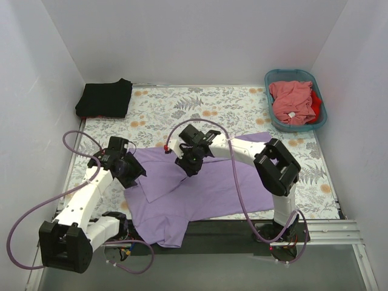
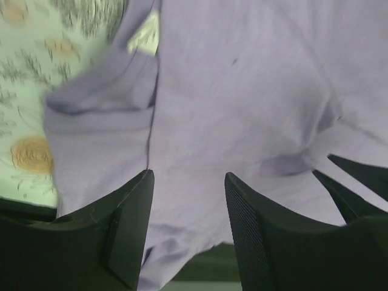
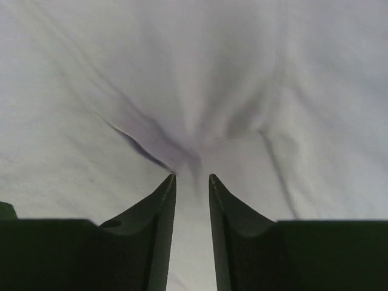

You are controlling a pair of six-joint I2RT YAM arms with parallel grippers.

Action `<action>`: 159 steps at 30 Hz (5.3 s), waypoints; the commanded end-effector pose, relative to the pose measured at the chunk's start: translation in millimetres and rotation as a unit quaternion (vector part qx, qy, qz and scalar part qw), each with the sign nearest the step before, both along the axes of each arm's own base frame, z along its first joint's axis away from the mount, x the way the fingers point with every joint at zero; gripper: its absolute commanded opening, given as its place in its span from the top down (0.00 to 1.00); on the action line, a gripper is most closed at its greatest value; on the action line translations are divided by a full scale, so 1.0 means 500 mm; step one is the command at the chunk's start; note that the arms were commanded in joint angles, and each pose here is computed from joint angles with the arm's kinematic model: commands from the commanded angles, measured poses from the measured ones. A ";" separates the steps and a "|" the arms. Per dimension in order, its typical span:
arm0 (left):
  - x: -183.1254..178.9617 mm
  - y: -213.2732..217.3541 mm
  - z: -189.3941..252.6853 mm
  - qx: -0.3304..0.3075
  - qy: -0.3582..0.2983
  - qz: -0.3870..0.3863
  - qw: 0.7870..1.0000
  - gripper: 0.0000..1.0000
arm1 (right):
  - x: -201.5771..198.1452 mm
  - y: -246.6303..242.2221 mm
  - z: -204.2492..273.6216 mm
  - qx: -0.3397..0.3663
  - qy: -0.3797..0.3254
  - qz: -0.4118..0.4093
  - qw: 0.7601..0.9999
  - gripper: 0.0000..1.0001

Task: Fold and stack the t-shirts
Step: Fold the tshirt

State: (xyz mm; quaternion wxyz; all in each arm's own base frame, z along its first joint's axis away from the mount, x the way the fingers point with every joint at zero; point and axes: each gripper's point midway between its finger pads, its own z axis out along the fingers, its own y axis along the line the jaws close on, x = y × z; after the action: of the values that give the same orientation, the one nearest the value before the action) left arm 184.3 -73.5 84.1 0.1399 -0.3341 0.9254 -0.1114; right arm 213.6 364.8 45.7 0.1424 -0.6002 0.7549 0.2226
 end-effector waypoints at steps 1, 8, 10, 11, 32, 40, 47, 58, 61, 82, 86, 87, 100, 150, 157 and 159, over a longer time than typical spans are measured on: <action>0.093 0.049 0.021 0.067 -0.057 0.033 0.996 0.49 | 0.104 -0.049 0.099 0.040 -0.048 -0.107 0.992 0.64; 0.209 0.101 -0.015 0.113 -0.075 0.052 0.990 0.50 | 0.206 -0.191 0.151 0.105 -0.040 -0.268 0.957 0.50; 0.230 0.109 -0.018 0.122 -0.078 0.053 0.988 0.53 | 0.218 -0.229 0.144 0.101 -0.036 -0.317 0.942 0.49; 0.241 0.120 -0.019 0.133 -0.084 0.057 0.986 0.56 | 0.240 -0.257 0.142 0.102 -0.041 -0.343 0.933 0.49; 0.360 0.185 -0.074 0.132 -0.093 0.115 0.980 0.72 | 0.357 -0.513 0.021 0.086 -0.018 -0.585 0.807 0.55; 0.325 0.213 -0.122 0.153 -0.058 0.131 0.978 0.99 | 0.340 -0.560 -0.043 0.060 0.008 -0.626 0.777 0.55; 0.328 0.244 -0.128 0.148 -0.049 0.149 0.977 1.00 | 0.322 -0.587 -0.067 0.050 0.023 -0.650 0.758 0.55; 0.356 0.238 -0.075 0.112 -0.086 0.151 0.978 0.94 | 0.321 -0.571 -0.055 0.067 0.032 -0.640 0.764 0.55; 0.364 0.214 -0.030 0.082 -0.122 0.135 0.980 0.81 | 0.322 -0.568 -0.049 0.072 0.033 -0.638 0.766 0.55; 0.338 0.138 -0.106 0.012 -0.090 0.089 0.992 0.75 | 0.317 -0.566 -0.062 0.070 0.039 -0.635 0.768 0.55; 0.335 0.155 -0.115 0.035 -0.085 0.095 0.991 0.74 | 0.314 -0.564 -0.066 0.070 0.042 -0.633 0.770 0.55; 0.333 0.158 -0.117 0.040 -0.085 0.095 0.991 0.74 | 0.313 -0.566 -0.067 0.069 0.041 -0.635 0.769 0.55; 0.288 0.216 -0.168 0.126 -0.017 0.105 0.986 0.88 | 0.305 -0.567 -0.078 0.065 0.047 -0.639 0.765 0.55; 0.448 0.260 -0.113 0.180 -0.067 0.078 0.978 0.73 | 0.482 -0.638 0.080 0.112 -0.076 -0.658 0.741 0.63; 0.441 0.261 -0.021 0.195 -0.103 0.090 0.971 0.48 | 0.412 -0.579 0.073 0.100 -0.049 -0.639 0.761 0.60; 0.428 0.253 0.003 0.199 -0.108 0.088 0.970 0.46 | 0.395 -0.561 0.069 0.093 -0.049 -0.635 0.765 0.59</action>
State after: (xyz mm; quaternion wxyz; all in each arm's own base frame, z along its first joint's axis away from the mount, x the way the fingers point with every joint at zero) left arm 404.8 50.2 45.4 0.2768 -0.3665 0.8874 0.0394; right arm 432.5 71.5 88.3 0.3654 0.0306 0.9221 0.1238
